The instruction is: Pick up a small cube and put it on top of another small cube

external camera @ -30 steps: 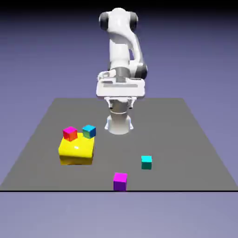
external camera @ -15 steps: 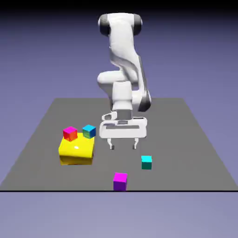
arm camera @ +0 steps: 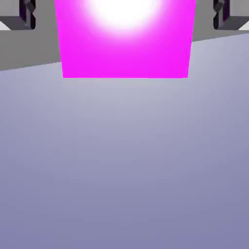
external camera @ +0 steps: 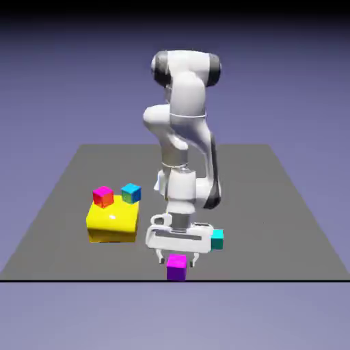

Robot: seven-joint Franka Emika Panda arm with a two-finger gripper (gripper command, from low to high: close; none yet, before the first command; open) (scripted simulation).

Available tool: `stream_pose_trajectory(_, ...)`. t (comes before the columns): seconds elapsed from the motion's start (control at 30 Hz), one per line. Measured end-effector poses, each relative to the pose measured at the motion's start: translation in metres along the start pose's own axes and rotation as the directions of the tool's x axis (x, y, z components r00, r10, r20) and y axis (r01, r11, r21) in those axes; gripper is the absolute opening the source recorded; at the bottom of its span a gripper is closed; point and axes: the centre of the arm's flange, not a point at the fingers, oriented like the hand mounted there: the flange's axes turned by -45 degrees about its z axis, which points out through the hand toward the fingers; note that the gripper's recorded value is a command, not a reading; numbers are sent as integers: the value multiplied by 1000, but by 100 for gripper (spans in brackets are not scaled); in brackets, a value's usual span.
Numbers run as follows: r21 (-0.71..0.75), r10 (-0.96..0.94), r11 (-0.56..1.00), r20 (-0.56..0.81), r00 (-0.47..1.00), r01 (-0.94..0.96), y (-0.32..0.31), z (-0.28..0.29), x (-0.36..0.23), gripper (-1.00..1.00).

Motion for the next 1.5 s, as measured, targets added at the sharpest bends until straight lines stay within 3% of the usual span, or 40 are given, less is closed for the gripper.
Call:
stream_pose_trajectory(0.27, 11, 12, 1000, 4, 1000, -12, -4, -70, 8, -100)
stream_pose_trajectory(0.53, 129, 163, 977, 65, 985, -170, -57, -108, 4, -100)
stream_pose_trajectory(0.83, 166, 271, 943, 114, 956, -288, -106, -157, -6, -100)
stream_pose_trajectory(1.13, 100, 360, 923, 116, 926, -371, -136, -192, -30, -100)
stream_pose_trajectory(1.5, -96, 453, 888, 27, 891, -449, -151, -195, -79, -100)
